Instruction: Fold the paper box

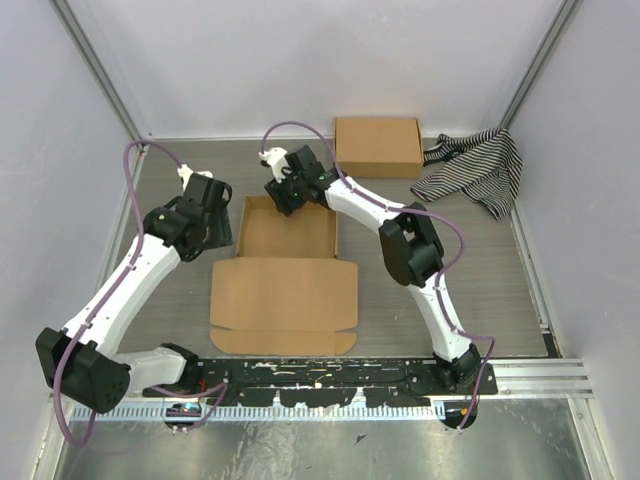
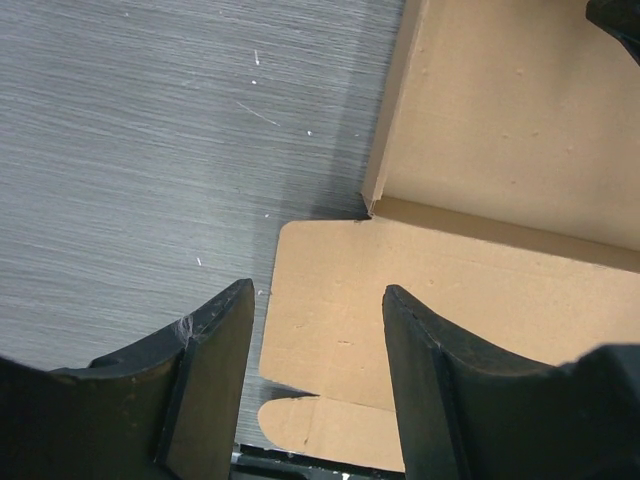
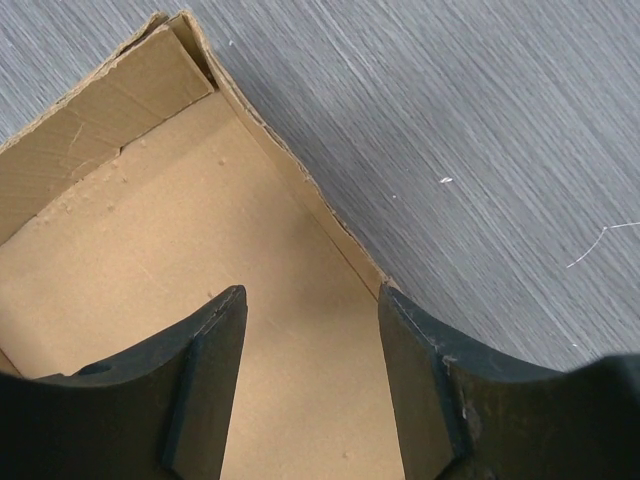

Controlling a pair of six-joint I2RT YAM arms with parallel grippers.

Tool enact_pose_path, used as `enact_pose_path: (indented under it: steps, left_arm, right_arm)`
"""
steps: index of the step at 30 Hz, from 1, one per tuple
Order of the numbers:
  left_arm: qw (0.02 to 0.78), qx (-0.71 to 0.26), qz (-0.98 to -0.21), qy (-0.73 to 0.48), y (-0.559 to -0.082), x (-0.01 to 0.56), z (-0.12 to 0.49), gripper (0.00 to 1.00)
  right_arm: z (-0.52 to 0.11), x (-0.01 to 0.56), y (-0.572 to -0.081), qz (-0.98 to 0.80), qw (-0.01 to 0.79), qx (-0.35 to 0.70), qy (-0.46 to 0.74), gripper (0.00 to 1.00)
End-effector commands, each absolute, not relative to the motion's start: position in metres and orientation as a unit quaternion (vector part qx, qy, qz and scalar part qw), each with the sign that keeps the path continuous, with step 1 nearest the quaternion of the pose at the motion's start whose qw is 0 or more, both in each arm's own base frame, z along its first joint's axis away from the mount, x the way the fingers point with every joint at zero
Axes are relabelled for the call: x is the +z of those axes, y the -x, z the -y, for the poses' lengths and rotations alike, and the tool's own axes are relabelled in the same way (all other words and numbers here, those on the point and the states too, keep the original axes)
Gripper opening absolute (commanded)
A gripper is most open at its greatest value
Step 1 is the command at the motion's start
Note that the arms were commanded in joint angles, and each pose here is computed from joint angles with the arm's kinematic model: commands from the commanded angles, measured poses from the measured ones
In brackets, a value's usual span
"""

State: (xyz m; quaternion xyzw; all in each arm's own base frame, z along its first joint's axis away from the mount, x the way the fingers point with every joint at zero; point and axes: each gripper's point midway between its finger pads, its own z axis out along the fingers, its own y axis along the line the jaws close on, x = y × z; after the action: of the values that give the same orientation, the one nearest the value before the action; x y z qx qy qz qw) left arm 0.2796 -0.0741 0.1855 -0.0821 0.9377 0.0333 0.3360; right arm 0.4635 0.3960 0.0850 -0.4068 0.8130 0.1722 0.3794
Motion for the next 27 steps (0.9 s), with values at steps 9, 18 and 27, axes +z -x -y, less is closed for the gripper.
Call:
enact_pose_path:
  steps: [9,18,27]
  left_arm:
    - [0.342,0.037,-0.934,0.094,-0.269,0.188,0.066,0.61]
    - [0.334,0.046,-0.937,0.093,-0.263,0.187,0.062,0.6]
    - [0.33,0.042,-0.938,0.102,-0.256,0.185,0.06,0.6]
  right_arm:
    - [-0.414,0.143,-0.489,-0.76,0.451,0.174,0.435,0.62]
    - [-0.414,0.118,-0.489,-0.763,0.432,0.178,0.447,0.62]
    - [-0.414,0.09,-0.487,-0.777,0.406,0.19,0.443,0.62]
